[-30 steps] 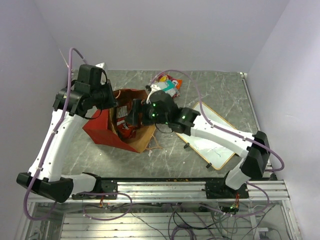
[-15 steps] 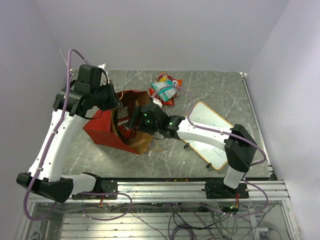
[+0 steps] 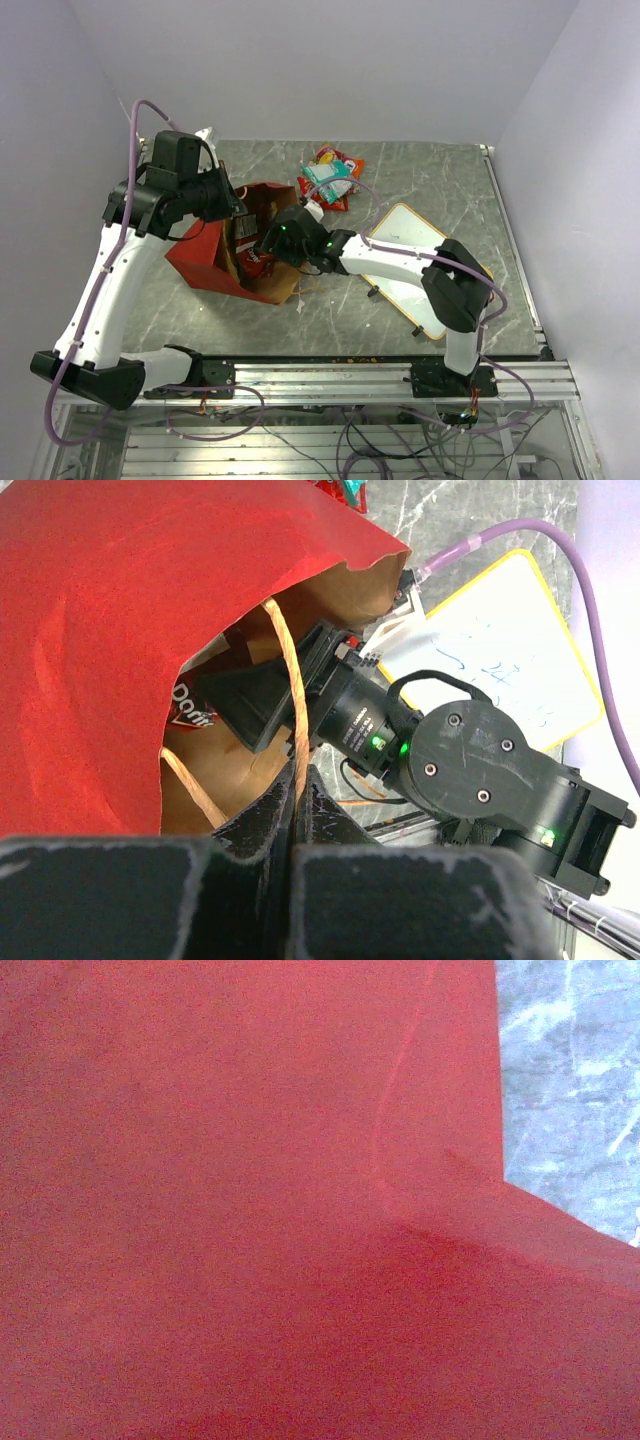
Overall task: Take the snacks out of the paper bag
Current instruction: Take out the snack from the paper bag, then place the snack at the center of the board, then take out the snack from the paper bag.
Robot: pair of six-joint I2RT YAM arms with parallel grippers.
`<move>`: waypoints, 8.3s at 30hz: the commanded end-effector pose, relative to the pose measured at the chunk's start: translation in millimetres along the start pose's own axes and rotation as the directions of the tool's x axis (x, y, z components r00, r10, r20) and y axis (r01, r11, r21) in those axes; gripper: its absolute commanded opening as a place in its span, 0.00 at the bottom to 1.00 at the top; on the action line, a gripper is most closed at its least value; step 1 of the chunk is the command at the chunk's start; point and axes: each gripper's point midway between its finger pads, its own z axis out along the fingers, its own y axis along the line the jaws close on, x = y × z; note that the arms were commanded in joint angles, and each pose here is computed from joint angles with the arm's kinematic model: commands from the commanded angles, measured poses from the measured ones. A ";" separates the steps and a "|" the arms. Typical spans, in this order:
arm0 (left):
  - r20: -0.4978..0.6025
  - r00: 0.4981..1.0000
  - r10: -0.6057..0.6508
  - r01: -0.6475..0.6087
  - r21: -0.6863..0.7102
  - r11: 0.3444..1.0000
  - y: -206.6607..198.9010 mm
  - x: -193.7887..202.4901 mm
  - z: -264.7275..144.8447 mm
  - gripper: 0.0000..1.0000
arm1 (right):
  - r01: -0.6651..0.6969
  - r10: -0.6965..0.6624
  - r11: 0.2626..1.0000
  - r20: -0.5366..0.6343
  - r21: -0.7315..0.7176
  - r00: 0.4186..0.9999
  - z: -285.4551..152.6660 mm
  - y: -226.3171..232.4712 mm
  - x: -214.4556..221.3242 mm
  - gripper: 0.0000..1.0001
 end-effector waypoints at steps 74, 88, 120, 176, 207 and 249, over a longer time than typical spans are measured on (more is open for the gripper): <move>0.016 1.000 0.016 -0.016 0.018 1.000 -2.9 -1.8 -4.3 0.07 | 0.520 -0.530 0.836 -0.010 -0.177 0.848 -95.2 -37.1 75.5 0.00; 0.015 1.000 0.019 -0.019 0.017 1.000 -1.6 4.9 -19.4 0.07 | 0.683 -0.676 0.711 0.105 -0.166 0.729 -80.4 -5.0 29.8 0.55; -0.040 0.999 0.033 -0.031 0.051 0.998 -8.3 10.0 -16.4 0.07 | 0.877 -0.879 0.176 0.330 -0.446 0.345 -56.5 27.9 56.2 0.33; 0.057 0.994 0.090 -0.086 -0.070 0.994 13.9 -4.2 -28.9 0.07 | 0.524 -0.623 0.780 0.513 0.343 0.591 -176.6 10.3 -321.6 0.00; 0.133 0.956 0.262 -0.247 -0.117 0.962 21.1 -31.9 -13.2 0.07 | 0.460 -0.555 0.754 0.079 0.469 0.828 22.5 -196.5 -333.0 0.00; 0.153 0.980 0.124 -0.123 -0.022 0.992 9.0 -20.1 -6.5 0.07 | 0.594 -0.514 0.725 0.300 -0.350 0.804 -108.7 57.4 -169.8 0.57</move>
